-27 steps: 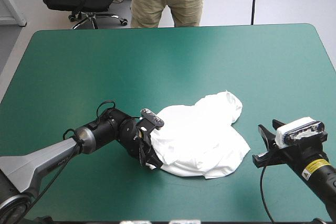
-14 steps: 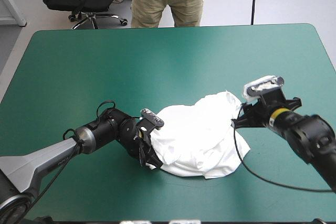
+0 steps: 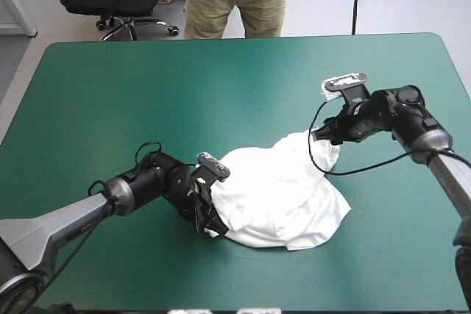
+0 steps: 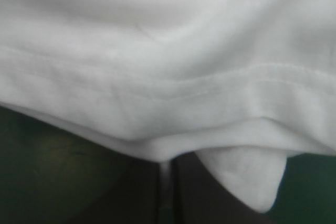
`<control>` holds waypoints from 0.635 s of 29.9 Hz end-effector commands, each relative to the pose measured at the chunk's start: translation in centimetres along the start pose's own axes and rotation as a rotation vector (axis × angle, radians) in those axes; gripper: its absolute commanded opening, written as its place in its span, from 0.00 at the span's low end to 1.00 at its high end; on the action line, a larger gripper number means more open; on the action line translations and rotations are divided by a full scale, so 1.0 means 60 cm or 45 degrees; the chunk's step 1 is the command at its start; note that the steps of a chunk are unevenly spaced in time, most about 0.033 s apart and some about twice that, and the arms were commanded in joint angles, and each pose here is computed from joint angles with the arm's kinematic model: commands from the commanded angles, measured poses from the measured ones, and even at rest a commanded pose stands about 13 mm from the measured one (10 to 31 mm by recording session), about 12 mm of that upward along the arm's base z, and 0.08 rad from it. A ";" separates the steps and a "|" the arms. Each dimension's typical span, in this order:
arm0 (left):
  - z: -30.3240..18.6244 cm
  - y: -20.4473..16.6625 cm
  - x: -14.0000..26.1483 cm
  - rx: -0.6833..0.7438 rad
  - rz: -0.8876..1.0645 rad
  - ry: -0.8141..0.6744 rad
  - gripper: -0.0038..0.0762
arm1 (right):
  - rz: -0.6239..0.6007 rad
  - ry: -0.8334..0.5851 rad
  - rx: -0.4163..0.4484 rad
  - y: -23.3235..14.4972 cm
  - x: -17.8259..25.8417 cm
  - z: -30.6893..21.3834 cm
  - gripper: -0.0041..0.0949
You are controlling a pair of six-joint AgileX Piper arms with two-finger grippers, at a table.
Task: Fold the cloth
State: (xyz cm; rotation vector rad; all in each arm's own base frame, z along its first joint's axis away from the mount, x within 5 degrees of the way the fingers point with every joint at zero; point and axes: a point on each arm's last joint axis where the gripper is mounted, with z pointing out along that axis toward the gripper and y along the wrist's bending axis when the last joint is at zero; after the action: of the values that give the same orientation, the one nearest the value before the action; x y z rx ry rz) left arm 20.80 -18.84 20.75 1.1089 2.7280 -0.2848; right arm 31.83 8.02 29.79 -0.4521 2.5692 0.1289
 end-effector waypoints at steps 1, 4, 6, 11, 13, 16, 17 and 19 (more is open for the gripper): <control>-0.011 0.000 -0.006 -0.021 0.012 -0.045 0.03 | -0.021 -0.023 0.004 -0.006 -0.016 0.012 0.56; -0.011 0.000 -0.006 -0.021 0.009 -0.045 0.03 | -0.015 0.029 0.000 -0.009 -0.015 0.051 0.56; -0.011 0.000 -0.006 -0.023 -0.016 -0.044 0.03 | -0.015 0.046 0.007 -0.012 -0.015 0.071 0.56; -0.011 0.000 -0.005 -0.022 -0.013 -0.042 0.03 | -0.026 0.081 0.013 -0.015 -0.012 0.101 0.42; -0.011 0.000 -0.005 -0.022 -0.013 -0.040 0.03 | -0.031 0.095 0.011 -0.015 -0.011 0.108 0.31; -0.011 0.000 -0.005 -0.022 -0.013 -0.040 0.03 | -0.047 0.115 0.006 -0.015 -0.008 0.113 0.13; -0.011 0.000 -0.005 -0.022 -0.013 -0.040 0.03 | -0.056 0.121 0.005 -0.015 -0.008 0.115 0.08; -0.011 0.000 -0.005 -0.023 -0.013 -0.043 0.03 | -0.067 0.121 0.004 -0.015 -0.008 0.115 0.03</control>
State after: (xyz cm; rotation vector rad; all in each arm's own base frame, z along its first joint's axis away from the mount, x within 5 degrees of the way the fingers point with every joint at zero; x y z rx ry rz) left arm 20.80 -18.83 20.75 1.0812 2.7409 -0.2868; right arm 35.51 8.81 21.63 -0.5308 2.7419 0.0988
